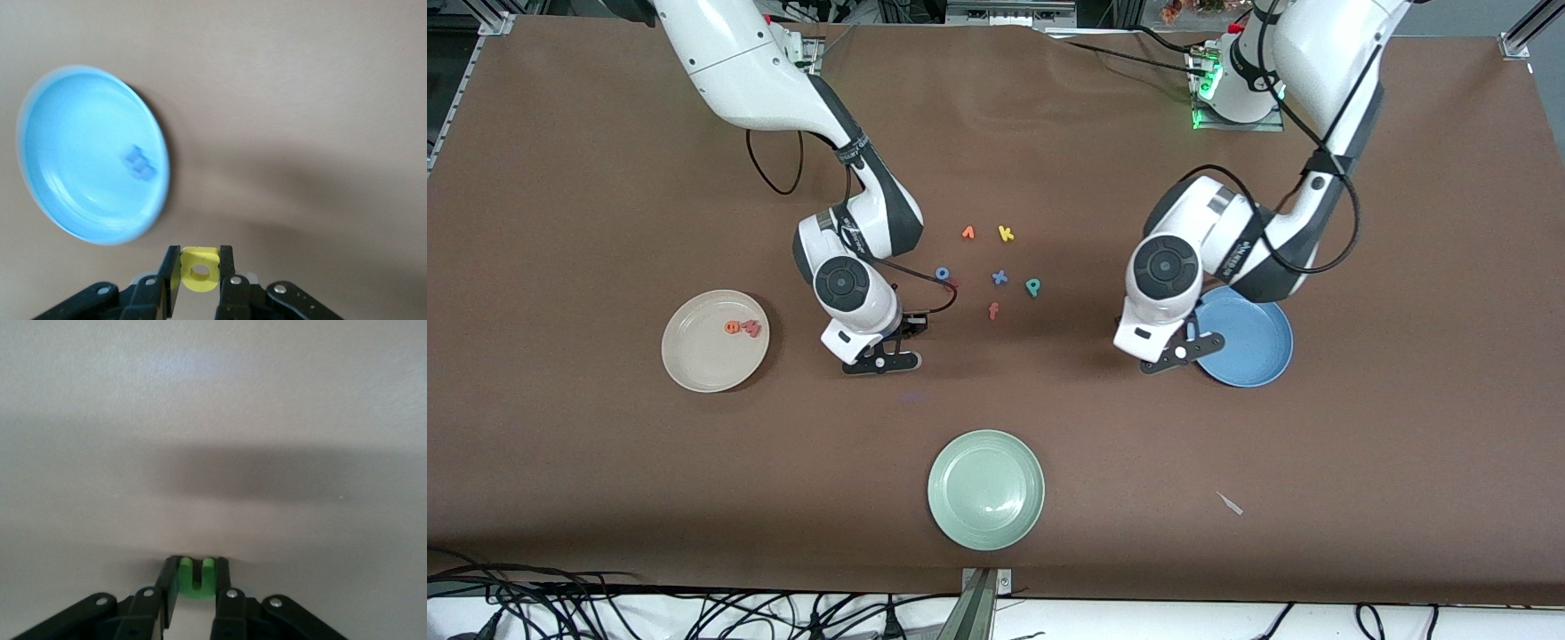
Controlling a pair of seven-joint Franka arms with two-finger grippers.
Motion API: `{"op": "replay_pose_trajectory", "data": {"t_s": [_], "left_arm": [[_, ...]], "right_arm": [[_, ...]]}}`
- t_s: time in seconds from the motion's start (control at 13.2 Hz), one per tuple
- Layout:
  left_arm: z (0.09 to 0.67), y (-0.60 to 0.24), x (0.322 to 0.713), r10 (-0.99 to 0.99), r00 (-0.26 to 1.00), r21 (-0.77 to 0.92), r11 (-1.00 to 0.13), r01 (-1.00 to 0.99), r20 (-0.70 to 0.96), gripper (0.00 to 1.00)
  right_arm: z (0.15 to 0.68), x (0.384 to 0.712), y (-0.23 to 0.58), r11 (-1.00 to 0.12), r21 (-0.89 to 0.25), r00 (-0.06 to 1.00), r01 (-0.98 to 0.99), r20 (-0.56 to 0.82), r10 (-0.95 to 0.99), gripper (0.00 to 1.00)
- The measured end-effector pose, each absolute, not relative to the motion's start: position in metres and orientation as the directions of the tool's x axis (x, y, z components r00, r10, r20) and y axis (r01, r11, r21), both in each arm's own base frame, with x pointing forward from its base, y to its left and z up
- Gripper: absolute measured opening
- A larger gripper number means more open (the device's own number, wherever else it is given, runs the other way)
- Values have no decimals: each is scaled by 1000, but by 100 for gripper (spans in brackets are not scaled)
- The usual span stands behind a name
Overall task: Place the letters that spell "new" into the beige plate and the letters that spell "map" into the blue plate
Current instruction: 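Drop the D with the left gripper while the right gripper drops the U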
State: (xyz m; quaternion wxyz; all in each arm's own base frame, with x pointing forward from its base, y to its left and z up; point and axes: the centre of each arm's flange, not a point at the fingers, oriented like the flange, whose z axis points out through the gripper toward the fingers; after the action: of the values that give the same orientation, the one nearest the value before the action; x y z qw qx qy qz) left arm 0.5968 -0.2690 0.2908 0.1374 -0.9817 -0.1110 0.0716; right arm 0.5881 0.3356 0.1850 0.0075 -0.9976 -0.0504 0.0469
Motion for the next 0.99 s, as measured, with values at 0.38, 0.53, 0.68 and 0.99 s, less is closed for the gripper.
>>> {"op": "replay_pose_trajectory", "data": {"t_s": [0.38,0.53,0.68,0.99], "left_arm": [[280,-198,615,22,977,-283,-958,-41,-214,27],[257,-160,619,-27,977,-260,-962,-83,-212,27],[223,-138,607,-48,978,-220,-971,-93,-201,27],[200,-144,588,-76,975,-195,-974,-118,-208,38]], "right_arm": [[218,616,261,-979,8,963,203,-184,198,26],[227,623,221,-979,37,954,200,-234,186,26],[232,629,181,-983,72,949,167,-282,141,26],[239,635,119,-988,127,944,89,-327,43,26]]}}
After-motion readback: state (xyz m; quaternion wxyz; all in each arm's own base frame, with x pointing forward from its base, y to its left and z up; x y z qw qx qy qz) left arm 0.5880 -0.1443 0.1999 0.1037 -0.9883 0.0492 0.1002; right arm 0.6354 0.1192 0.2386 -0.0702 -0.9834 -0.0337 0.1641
